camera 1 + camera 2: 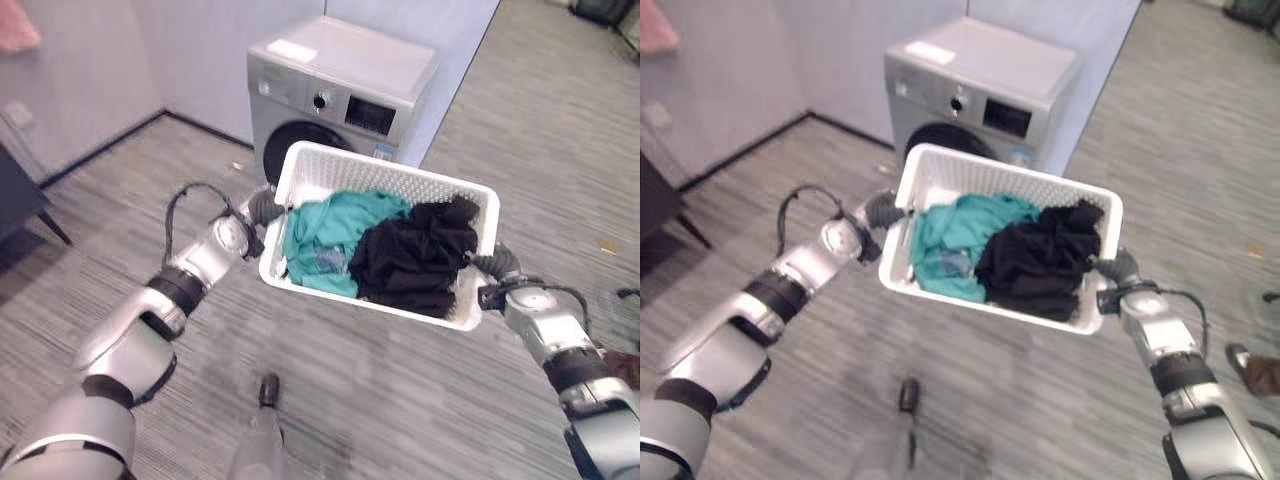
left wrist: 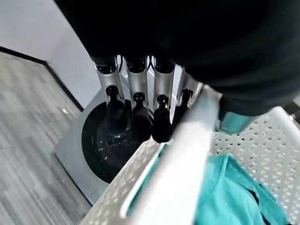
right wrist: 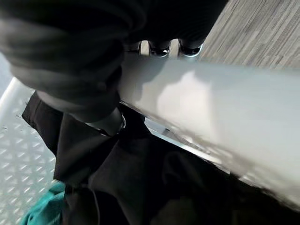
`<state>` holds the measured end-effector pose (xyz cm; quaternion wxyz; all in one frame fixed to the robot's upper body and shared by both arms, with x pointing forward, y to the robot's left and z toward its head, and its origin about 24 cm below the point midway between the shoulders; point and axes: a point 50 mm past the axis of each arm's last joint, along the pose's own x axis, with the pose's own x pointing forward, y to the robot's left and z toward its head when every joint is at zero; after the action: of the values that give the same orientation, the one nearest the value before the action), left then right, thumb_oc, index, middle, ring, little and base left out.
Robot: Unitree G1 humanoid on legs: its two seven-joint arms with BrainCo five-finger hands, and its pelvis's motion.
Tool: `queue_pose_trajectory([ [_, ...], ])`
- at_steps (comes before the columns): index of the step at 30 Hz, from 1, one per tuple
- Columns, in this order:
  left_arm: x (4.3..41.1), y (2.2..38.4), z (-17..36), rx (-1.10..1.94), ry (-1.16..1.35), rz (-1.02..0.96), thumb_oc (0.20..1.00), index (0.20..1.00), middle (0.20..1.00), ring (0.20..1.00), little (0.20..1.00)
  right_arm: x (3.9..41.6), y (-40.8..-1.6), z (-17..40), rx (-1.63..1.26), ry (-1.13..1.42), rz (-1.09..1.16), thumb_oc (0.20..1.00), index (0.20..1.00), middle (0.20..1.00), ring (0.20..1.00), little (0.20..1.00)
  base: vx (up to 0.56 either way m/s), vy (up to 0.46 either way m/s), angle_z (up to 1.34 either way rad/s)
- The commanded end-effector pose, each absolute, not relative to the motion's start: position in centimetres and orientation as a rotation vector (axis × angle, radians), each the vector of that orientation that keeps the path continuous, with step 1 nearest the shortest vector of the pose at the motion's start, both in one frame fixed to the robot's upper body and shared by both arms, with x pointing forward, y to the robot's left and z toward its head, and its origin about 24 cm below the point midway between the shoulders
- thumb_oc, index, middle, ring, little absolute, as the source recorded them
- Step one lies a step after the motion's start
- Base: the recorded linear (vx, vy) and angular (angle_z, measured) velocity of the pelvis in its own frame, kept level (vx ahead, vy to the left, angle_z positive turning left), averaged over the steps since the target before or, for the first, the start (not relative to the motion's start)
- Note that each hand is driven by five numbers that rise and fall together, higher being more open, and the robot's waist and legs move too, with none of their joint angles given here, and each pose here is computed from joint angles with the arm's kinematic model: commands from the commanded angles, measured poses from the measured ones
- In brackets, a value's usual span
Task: Grab the laundry basket,head to the washer,open it,put in the laundry and shut it.
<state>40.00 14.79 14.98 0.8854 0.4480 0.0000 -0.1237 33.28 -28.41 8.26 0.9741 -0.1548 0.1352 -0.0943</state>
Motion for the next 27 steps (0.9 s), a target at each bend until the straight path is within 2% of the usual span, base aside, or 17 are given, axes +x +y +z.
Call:
queue_pose_trajectory([
  [1,41.0,12.9,21.5,0.897,-0.233,-0.211,0.2,0.2,0.2,0.2,0.2,35.8,-27.0,14.6,-0.28,-0.008,-0.139,0.2,0.2,0.2,0.2,0.2,0.33,0.242,-0.22],
  [4,41.0,14.2,21.3,0.883,-0.213,-0.176,0.2,0.2,0.2,0.2,0.2,36.6,-25.6,14.5,-0.267,-0.005,-0.113,0.2,0.2,0.2,0.2,0.2,0.31,0.24,-0.31],
  [10,41.0,14.6,21.4,0.879,-0.205,-0.162,0.2,0.2,0.2,0.2,0.2,37.4,-26.9,14.8,-0.317,0.048,-0.166,0.2,0.2,0.2,0.2,0.2,0.28,0.073,-0.07],
  [16,41.1,14.8,21.2,0.864,-0.201,-0.157,0.2,0.2,0.2,0.2,0.2,38.1,-26.9,15.1,-0.32,0.084,-0.167,0.2,0.2,0.2,0.2,0.2,0.22,-0.119,0.05],
  [27,41.4,15.3,23.4,0.924,-0.256,-0.123,0.2,0.2,0.2,0.2,0.2,37.9,-27.8,18.6,-0.366,-0.02,-0.163,0.2,0.2,0.2,0.2,0.2,0.26,-0.236,0.18],
])
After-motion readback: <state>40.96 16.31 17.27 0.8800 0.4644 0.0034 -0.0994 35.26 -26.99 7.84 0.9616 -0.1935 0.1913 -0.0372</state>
